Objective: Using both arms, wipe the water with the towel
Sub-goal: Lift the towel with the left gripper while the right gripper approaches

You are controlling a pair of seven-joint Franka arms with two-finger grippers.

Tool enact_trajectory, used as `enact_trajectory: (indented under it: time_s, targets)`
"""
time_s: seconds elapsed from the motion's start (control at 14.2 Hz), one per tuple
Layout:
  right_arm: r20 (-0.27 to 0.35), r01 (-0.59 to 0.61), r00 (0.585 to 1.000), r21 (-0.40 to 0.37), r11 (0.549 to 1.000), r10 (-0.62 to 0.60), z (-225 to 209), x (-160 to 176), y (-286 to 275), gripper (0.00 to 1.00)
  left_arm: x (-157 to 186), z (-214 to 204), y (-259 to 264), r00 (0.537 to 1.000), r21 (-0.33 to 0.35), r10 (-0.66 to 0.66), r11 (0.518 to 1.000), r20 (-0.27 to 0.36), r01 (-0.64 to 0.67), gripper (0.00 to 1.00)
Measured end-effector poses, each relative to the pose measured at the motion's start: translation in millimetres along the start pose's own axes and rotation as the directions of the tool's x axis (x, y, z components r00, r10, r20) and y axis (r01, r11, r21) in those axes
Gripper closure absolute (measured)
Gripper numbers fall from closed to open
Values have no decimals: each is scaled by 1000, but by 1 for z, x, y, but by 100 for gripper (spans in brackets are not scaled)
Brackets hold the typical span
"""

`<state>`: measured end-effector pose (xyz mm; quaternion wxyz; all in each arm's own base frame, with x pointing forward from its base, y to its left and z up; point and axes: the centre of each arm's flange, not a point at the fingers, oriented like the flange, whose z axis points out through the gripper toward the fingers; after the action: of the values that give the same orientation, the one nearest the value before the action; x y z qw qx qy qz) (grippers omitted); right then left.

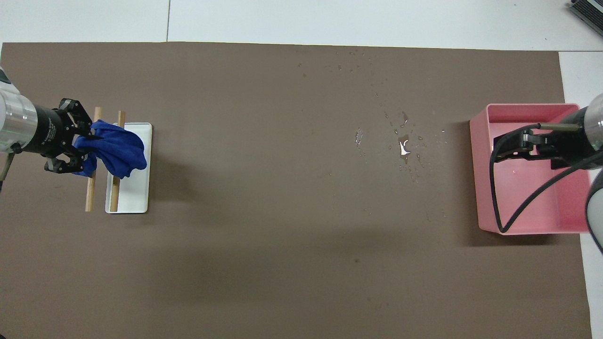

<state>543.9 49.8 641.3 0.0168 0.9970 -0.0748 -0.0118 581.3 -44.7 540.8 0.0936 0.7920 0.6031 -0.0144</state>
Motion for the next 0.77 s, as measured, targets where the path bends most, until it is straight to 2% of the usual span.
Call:
enact_trajectory:
  time_s: [0.21,0.42,0.56,0.63,0.77]
  targets:
    - [-2,0,1000,0,1000,0,0,0,0,0,-47,-25,5,999,-16,9,1000,40,-8,84]
    - [-8,0,1000,2,1000,0,-1,1,0,0,-152,-37,5,994,-4,85,996,66,-85,84]
    - [-9,0,1000,2,1000,0,-1,1,0,0,-219,-34,0,996,-7,42,999,79,-42,84]
    - [-9,0,1000,4,1000,0,-1,1,0,0,-242,-34,-1,996,-31,-5,999,89,8,84]
    - [-6,-45,999,15,999,45,-1,0,-5,0,-262,-38,3,985,-87,-125,987,121,136,84]
